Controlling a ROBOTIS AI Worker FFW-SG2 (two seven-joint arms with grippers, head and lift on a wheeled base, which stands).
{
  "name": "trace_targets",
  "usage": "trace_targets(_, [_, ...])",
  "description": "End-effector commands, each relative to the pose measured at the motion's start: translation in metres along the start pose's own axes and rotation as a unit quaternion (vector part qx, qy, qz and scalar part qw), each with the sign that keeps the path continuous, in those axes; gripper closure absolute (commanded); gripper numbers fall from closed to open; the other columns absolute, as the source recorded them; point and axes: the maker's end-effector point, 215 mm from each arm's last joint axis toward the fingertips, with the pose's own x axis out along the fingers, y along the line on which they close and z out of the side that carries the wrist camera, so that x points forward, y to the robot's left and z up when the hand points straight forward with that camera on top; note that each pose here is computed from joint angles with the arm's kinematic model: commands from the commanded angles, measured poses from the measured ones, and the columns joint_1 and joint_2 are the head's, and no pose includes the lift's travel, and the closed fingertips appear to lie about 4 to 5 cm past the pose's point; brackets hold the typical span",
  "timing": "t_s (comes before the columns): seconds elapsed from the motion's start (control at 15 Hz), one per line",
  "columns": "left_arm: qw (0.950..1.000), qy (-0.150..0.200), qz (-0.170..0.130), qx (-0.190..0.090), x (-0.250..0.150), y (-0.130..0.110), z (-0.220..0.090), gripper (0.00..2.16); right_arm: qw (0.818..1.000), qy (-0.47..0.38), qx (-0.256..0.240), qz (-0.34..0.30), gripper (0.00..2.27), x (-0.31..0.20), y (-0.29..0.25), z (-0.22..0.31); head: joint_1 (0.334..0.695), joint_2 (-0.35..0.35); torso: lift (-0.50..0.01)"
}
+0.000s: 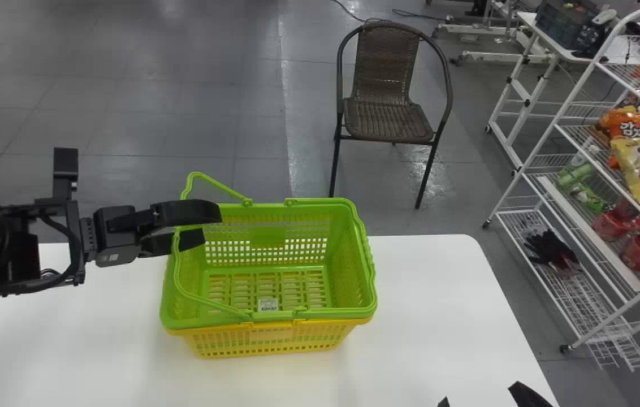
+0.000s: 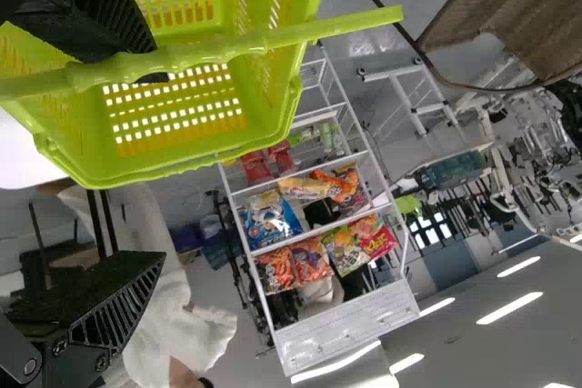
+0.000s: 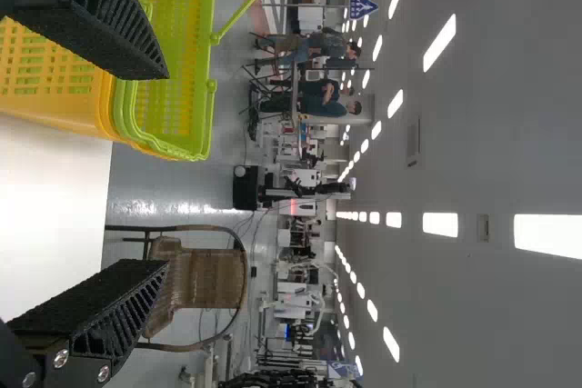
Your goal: Grasp handle with right gripper to insert into left gripper then lift and swing left to center
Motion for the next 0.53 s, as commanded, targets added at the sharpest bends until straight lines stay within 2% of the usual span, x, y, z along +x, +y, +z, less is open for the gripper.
trace_targets(0.0, [0.9998, 0.013, -0.011, -0.011, 0.005, -0.008, -0.007, 0.13, 1.0, -0.001, -0.003, -0.004, 0.08, 0.0, -0.005, 0.001, 0.695, -0.173, 0.0])
trace_targets(0.33, [0.9987, 0.034, -0.03, -0.022, 0.015, -0.028, -0.017, 0.13, 0.999, -0.009, -0.018, -0.031, 0.08, 0.01, -0.032, 0.009, 0.695, -0.223, 0.0])
trace_targets(0.47, [0.9986, 0.04, -0.03, -0.016, 0.019, -0.034, -0.016, 0.13, 0.999, -0.01, -0.02, -0.042, 0.08, 0.017, -0.044, 0.01, 0.695, -0.244, 0.0])
